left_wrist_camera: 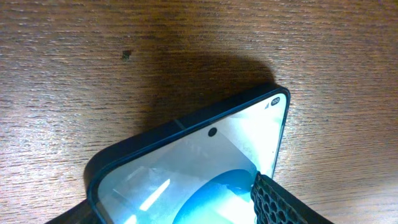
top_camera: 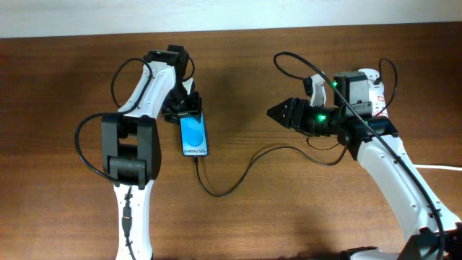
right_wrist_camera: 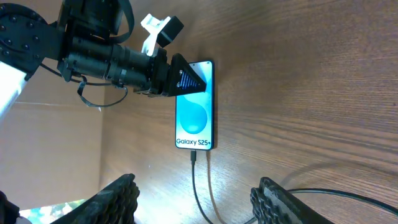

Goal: Plug charger to phone and switch on socket
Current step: 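Lower the phone with the left gripper and lay it flat on the table, then open the left gripper and lift it away from the phone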

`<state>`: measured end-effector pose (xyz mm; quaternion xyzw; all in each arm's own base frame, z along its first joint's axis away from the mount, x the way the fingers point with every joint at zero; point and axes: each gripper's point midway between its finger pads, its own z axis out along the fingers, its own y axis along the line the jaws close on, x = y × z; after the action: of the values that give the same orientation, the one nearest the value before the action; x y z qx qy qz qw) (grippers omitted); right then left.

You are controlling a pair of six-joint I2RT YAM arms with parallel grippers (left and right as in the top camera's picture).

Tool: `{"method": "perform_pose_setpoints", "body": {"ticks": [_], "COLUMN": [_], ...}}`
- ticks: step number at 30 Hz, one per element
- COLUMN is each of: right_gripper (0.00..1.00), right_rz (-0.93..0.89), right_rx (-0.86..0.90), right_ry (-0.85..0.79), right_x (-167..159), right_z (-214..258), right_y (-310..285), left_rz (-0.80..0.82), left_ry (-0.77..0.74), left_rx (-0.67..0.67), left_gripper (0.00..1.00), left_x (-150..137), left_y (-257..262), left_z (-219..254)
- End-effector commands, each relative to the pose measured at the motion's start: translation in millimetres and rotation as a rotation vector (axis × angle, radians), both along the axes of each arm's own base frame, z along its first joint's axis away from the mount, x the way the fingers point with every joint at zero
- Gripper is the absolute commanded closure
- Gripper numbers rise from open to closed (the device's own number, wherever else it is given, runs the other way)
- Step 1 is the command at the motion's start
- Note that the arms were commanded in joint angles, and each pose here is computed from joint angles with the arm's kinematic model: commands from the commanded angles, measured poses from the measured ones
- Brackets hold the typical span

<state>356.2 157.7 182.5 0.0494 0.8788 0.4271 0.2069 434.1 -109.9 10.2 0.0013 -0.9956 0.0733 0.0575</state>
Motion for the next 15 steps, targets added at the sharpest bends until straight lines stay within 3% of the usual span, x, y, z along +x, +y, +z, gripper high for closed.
{"method": "perform_pose_setpoints", "body": {"ticks": [1, 15], "right_gripper": [0.36, 0.36], "right_rz": [0.001, 0.006], "right_rx": [-0.013, -0.017], "right_ry": [-0.013, -0.020], "right_x": [3, 3], "right_z": [-1, -1], "right_y": [-1, -1], "left_rz": [0.006, 0.008], "left_ry": [-0.017, -0.043], "left_rx": [0.030, 0.025], "left_gripper": [0.20, 0.20], "left_x": [6, 13], "left_y": [6, 5], "left_z": [0, 11]}}
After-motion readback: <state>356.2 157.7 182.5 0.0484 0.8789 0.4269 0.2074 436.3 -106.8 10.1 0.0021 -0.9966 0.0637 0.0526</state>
